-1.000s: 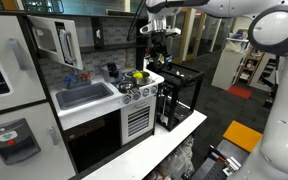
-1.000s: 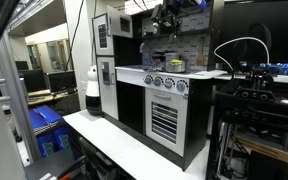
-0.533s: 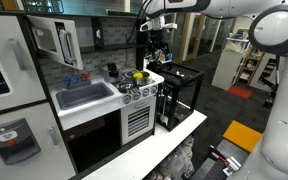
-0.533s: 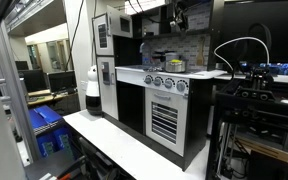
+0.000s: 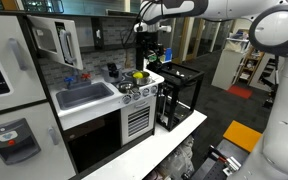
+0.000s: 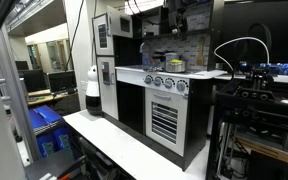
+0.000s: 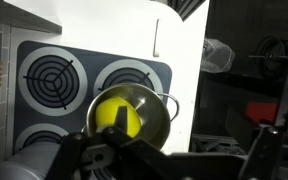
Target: Remove the yellow object from the silver pot and put it on the right cupboard
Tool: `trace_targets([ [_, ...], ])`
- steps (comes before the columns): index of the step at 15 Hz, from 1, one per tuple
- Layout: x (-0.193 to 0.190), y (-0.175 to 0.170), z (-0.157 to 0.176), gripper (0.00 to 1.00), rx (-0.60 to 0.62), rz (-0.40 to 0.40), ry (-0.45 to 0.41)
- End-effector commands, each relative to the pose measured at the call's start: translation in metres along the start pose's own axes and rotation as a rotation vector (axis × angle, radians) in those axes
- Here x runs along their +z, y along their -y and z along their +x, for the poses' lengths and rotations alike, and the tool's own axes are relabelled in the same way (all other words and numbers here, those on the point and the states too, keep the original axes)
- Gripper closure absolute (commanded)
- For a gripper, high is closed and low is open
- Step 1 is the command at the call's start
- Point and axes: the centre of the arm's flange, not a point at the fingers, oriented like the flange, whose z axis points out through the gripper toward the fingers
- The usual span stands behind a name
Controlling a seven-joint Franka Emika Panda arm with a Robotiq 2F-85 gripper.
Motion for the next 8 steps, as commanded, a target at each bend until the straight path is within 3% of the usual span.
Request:
trace_targets([
  [1,0.022,0.007,0.002,0.00,0.011,-0.051,-0.026],
  [8,0.039,-0.006,0.014,0.00,0.001,-0.118,-0.032],
])
